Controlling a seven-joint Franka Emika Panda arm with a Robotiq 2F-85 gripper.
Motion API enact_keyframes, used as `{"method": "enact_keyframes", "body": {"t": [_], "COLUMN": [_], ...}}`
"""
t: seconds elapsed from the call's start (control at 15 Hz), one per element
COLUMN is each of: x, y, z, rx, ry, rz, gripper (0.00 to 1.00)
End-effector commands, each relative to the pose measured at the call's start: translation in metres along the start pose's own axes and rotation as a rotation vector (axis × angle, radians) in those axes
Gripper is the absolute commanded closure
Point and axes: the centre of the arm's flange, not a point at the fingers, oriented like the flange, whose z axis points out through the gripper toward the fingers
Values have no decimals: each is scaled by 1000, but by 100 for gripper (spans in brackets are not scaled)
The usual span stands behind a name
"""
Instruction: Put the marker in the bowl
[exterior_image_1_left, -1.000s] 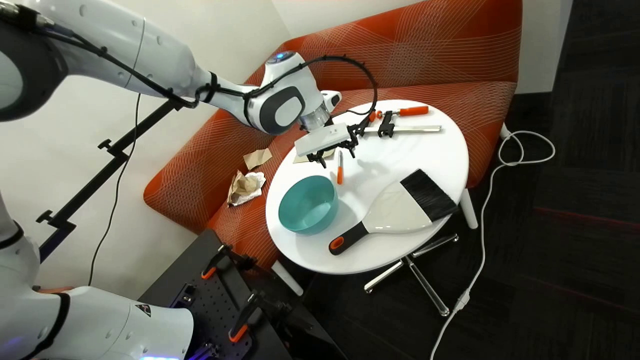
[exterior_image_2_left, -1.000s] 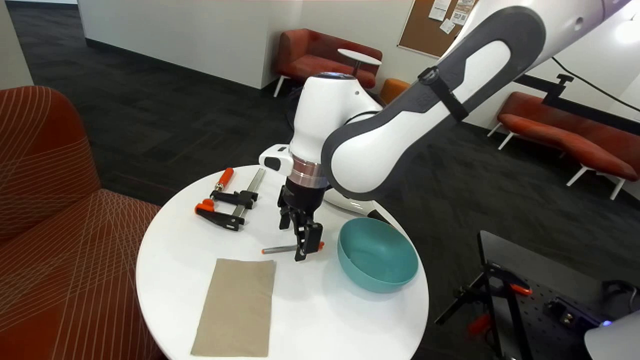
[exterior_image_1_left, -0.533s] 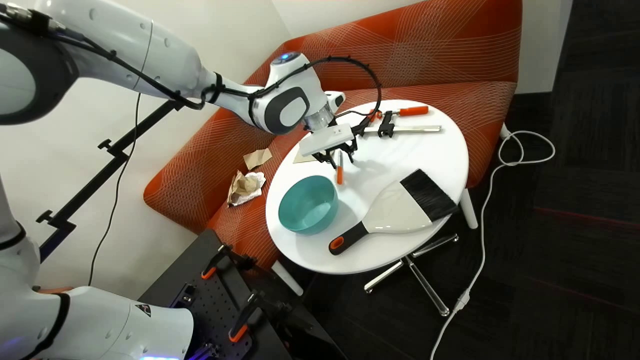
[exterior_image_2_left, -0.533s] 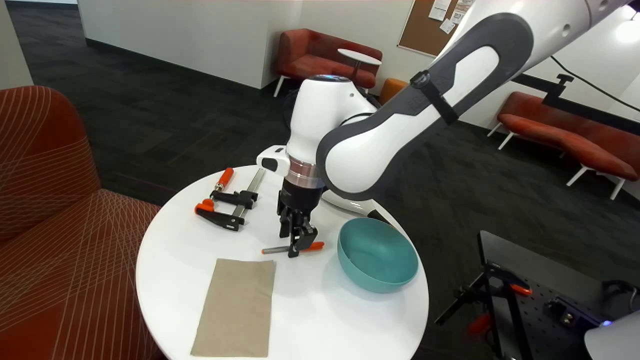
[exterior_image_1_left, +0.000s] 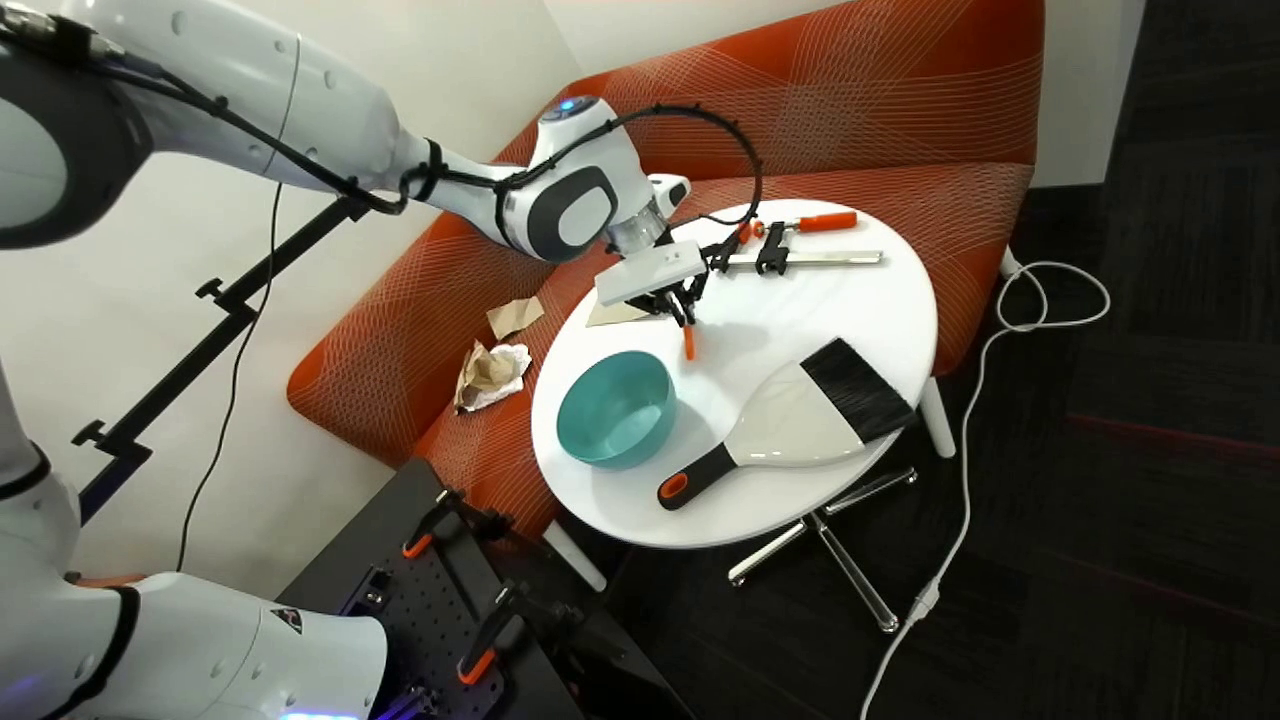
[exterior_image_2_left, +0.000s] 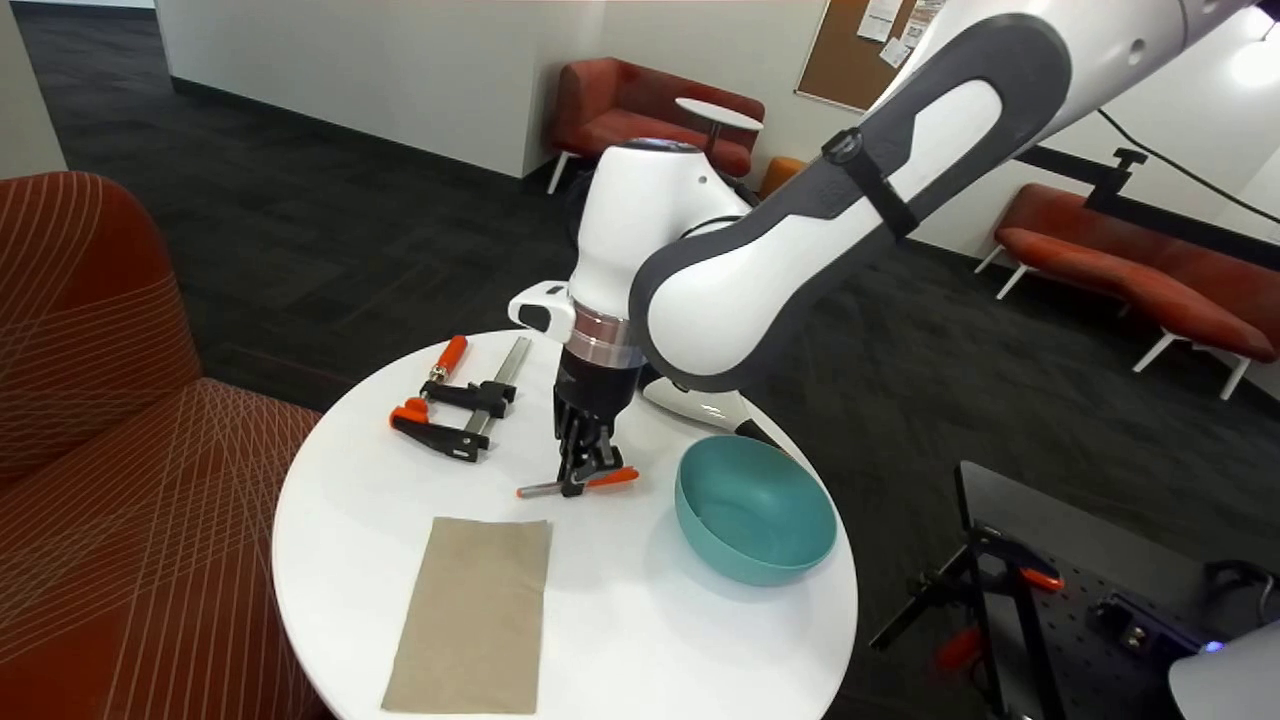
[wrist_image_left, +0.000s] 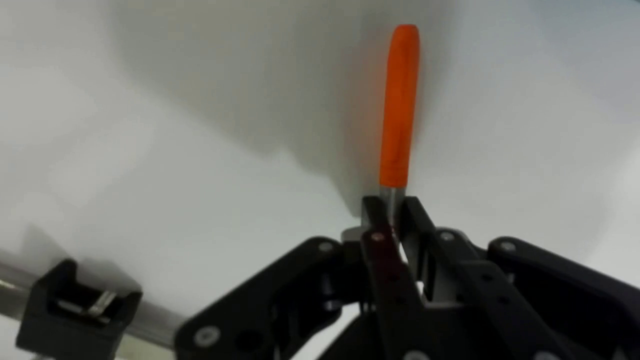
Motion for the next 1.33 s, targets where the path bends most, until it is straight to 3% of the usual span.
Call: {"method": "enact_keyframes", "body": {"t": [0.0, 0.33, 0.6, 0.93, 1.27], "x": [13, 23, -13, -76, -133], "y": [-19, -47, -74, -101, -102], "z": [-53, -130, -164, -167, -130], "rx": [-28, -93, -116, -96, -103], "ry": [46, 96, 105, 109, 130], "rz": [-5, -21, 49, 169, 321], "gripper": [97, 97, 97, 97, 97]}}
